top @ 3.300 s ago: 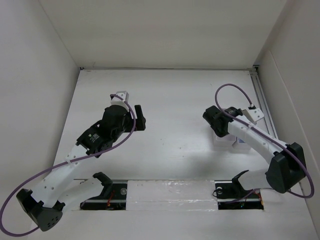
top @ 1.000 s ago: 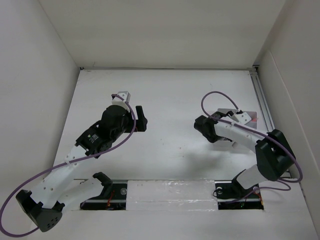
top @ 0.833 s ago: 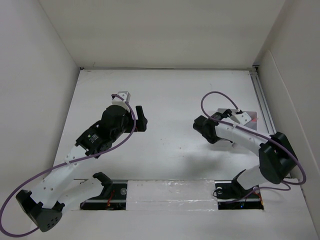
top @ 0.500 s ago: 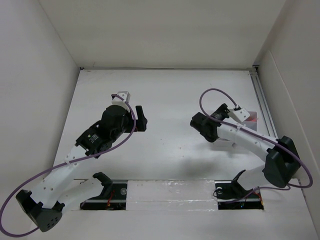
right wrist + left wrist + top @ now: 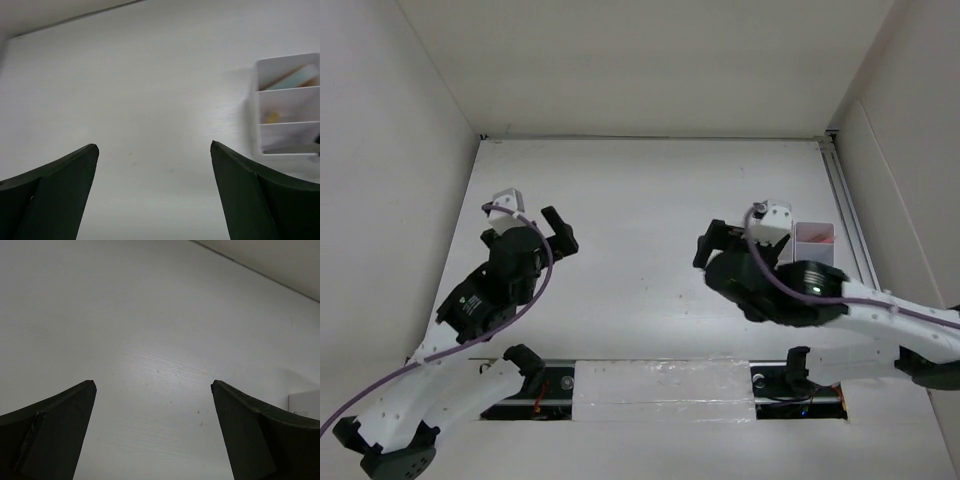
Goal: Sort the stationery into containers
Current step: Reset both arms
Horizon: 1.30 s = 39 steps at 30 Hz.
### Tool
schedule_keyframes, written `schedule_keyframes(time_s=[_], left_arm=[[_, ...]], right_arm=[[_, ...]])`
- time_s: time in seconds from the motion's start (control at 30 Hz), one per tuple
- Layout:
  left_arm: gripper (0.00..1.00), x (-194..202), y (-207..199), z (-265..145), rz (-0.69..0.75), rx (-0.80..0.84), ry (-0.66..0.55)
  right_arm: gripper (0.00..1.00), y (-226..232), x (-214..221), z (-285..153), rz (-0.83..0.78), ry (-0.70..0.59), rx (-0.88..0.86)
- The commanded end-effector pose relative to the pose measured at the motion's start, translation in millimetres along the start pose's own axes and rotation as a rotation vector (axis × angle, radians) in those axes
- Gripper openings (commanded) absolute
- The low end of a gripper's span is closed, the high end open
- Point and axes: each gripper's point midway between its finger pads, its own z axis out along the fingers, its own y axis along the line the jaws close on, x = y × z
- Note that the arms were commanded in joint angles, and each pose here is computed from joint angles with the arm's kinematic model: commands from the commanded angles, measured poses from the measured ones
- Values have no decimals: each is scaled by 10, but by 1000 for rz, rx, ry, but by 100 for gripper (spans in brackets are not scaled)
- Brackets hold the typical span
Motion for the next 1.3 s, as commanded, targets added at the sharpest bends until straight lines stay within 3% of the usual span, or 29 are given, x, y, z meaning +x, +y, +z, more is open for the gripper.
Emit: schedule_keyframes(time_s=[0.0, 0.07, 0.13, 0.17, 0.27, 0.47, 0.67, 0.7, 0.83, 0.93, 1.27], left_arm=[[100, -398, 224, -233, -106, -85, -132], [100, -524, 350, -392, -136, -102, -175], [100, -557, 464, -537, -148, -110, -180], [100, -585, 509, -589, -161, -117, -190], [100, -656, 590, -789, -204, -81, -211], [100, -613, 666, -978, -265, 13, -241], [100, -579, 667, -978, -292, 36, -251], [100, -579, 667, -978, -292, 36, -251], [100, -530, 634, -937, -288, 37, -231], [100, -493, 524, -886, -270, 68, -203], [100, -481, 427, -906, -256, 135, -200]], right_arm=[[99, 310, -412, -597, 53, 43, -414], [99, 267, -384, -815, 48, 77, -514], [99, 97, -404, -897, 124, 117, -510], [99, -49, -266, -895, 64, 151, -490], [99, -280, -191, -893, 86, 199, -473], [99, -519, -208, -913, 111, 210, -520], [99, -304, -270, -959, 13, 184, -555], [99, -226, -257, -980, -58, 177, -581], [99, 140, -207, -1196, -100, 197, -764], [99, 369, -200, -1365, -59, 206, -890], [99, 587, -99, -1497, -73, 219, -989]])
